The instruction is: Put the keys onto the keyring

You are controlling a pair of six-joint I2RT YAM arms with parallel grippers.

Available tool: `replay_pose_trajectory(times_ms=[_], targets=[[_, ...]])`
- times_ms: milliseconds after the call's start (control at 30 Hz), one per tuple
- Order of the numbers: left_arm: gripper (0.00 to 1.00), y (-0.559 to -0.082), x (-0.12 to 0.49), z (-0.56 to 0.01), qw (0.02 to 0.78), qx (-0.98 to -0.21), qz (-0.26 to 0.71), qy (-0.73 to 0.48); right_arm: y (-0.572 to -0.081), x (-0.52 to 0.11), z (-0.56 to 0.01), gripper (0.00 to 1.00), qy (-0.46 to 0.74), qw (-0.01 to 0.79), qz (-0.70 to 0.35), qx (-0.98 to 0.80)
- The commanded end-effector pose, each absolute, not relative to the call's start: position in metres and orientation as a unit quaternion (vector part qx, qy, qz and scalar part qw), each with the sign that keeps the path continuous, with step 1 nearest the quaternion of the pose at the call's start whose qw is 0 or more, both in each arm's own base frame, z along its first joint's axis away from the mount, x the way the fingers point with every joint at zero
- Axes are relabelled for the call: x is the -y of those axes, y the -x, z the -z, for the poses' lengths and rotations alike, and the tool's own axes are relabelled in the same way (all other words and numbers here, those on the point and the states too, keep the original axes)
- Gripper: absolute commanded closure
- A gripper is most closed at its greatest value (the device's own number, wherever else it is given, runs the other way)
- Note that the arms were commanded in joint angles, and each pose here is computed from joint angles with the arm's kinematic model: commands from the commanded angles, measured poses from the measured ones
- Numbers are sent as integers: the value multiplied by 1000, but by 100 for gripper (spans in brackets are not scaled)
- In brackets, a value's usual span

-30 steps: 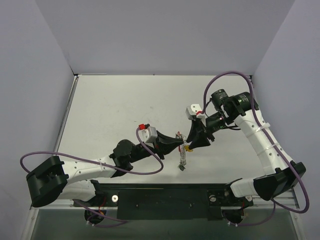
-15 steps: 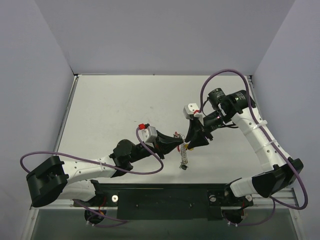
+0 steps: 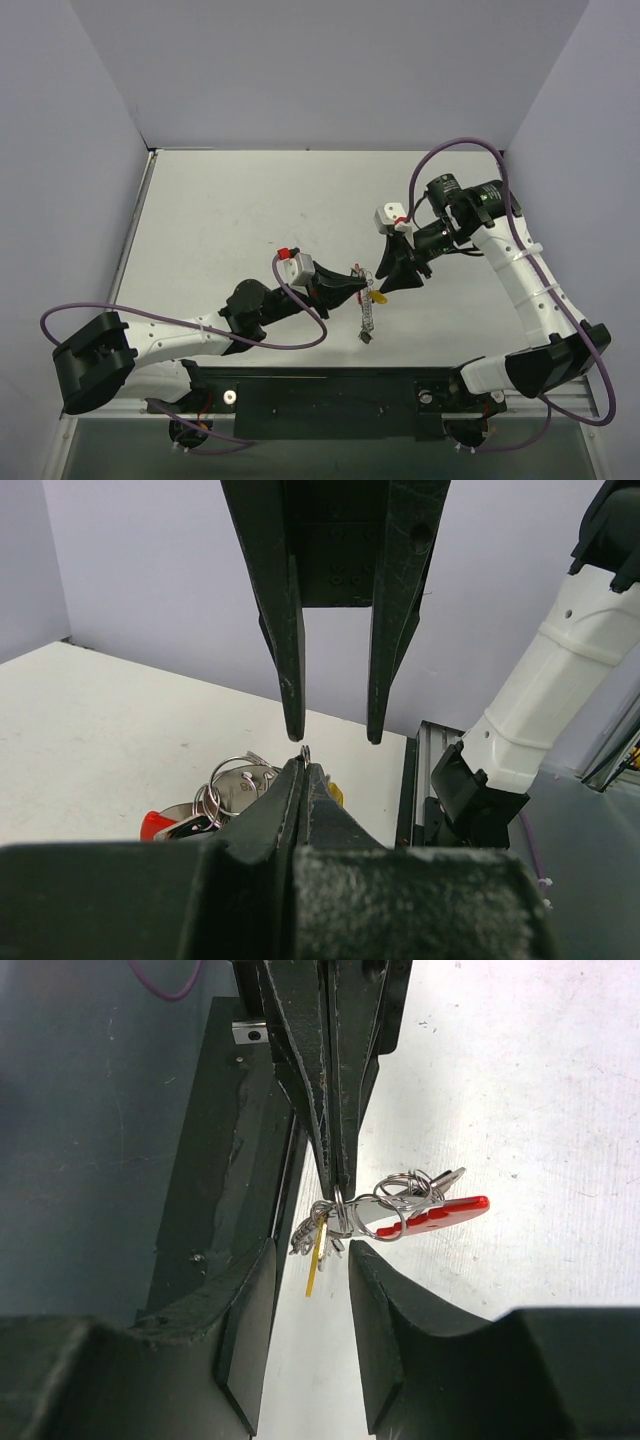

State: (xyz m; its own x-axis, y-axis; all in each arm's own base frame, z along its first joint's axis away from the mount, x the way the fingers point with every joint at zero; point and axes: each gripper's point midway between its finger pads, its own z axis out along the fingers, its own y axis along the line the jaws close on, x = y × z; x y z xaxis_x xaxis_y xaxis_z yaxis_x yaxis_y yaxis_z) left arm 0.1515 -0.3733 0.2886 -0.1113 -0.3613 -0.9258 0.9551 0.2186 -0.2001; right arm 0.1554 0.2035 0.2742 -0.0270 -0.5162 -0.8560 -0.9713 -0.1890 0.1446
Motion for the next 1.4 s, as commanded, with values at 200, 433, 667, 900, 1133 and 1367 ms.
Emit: replay_pose_trajectory(times_ms=[200, 433, 667, 900, 1133, 1367], targets=[[100, -142, 371, -339, 627, -437, 581, -279, -141, -212, -272, 70, 648, 225, -453, -569], [100, -143, 369, -340, 630, -438, 579, -275, -139, -213, -267, 93, 656, 213, -451, -567], [100, -145, 370, -336, 627, -445, 577, -273, -136, -211, -265, 100, 661, 211, -442, -568], [73, -151, 360, -324, 601, -496, 572, -259, -145, -202, -261, 100, 636, 205, -400, -627], [33, -156, 343, -305, 571, -572, 523, -271, -154, -187, -255, 100, 628, 194, -344, -671], [23, -154, 357, -308, 540, -590, 512, -313, -152, -168, -255, 100, 653, 164, -304, -674]])
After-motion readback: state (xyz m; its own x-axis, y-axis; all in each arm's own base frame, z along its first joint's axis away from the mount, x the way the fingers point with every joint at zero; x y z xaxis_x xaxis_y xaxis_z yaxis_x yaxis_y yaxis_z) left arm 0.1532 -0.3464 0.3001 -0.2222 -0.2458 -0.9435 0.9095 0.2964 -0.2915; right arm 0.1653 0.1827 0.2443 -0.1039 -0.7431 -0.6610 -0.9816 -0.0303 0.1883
